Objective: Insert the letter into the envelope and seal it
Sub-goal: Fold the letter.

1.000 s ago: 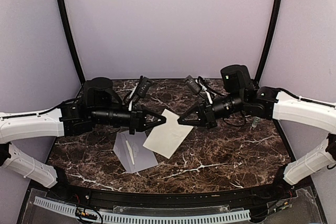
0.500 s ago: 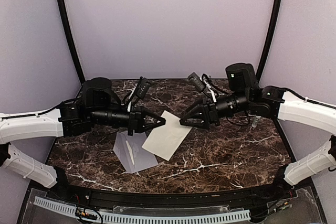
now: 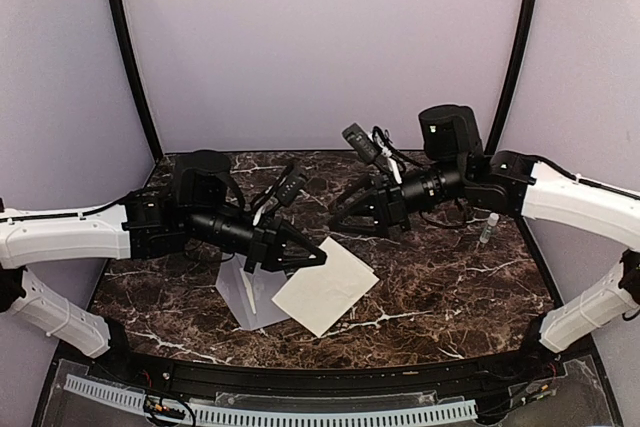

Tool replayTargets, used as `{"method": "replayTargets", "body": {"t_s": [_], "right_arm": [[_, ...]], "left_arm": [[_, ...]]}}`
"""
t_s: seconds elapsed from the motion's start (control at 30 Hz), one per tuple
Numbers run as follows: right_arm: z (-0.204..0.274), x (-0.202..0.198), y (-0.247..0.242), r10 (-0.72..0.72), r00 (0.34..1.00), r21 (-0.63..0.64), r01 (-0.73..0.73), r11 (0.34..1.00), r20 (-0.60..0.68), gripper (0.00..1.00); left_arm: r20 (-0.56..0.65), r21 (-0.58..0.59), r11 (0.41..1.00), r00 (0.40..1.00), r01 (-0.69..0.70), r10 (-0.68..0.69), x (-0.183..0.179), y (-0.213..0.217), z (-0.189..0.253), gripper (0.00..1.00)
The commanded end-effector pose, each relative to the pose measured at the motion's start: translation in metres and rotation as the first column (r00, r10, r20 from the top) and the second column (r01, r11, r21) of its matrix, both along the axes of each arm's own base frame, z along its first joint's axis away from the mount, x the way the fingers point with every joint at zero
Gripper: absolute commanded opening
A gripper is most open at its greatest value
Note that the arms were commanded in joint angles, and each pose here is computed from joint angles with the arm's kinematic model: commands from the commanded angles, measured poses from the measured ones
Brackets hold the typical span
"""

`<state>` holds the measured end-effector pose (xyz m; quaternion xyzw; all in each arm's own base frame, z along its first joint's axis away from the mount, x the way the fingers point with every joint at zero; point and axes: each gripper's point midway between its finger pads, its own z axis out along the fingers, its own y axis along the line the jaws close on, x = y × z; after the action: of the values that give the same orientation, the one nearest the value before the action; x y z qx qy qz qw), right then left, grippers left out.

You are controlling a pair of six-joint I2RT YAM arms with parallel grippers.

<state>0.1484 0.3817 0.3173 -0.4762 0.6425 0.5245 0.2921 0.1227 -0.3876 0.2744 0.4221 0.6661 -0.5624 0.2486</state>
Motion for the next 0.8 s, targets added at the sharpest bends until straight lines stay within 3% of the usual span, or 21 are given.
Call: {"method": "replayTargets", "body": {"t_s": [0.0, 0.13, 0.33, 0.57, 0.77], "right_arm": [[0.002, -0.024, 0.012, 0.129, 0.992, 0.008, -0.129, 0.992, -0.013, 0.56], [-0.004, -0.036, 0.015, 0.190, 0.981, 0.008, -0.190, 0.982, -0.044, 0.48], [-0.007, -0.041, 0.015, 0.207, 0.977, 0.006, -0.207, 0.978, -0.058, 0.26], [-0.014, -0.039, 0.014, 0.189, 0.980, -0.023, -0.191, 0.981, -0.067, 0.20], [-0.022, -0.037, 0.013, 0.172, 0.983, -0.053, -0.175, 0.983, -0.068, 0.04]], "left_arm": [[0.017, -0.028, 0.998, 0.998, 0.057, -0.056, -0.009, -0.002, 0.014, 0.00], [0.018, -0.030, 0.998, 0.998, 0.059, -0.059, -0.009, -0.003, 0.014, 0.00], [0.023, -0.030, 0.998, 0.998, 0.056, -0.055, -0.009, -0.003, 0.013, 0.00], [0.030, -0.045, 0.997, 0.998, 0.060, -0.059, -0.009, -0.003, 0.016, 0.00], [0.031, -0.044, 0.997, 0.998, 0.065, -0.064, -0.009, -0.004, 0.018, 0.00]]}}
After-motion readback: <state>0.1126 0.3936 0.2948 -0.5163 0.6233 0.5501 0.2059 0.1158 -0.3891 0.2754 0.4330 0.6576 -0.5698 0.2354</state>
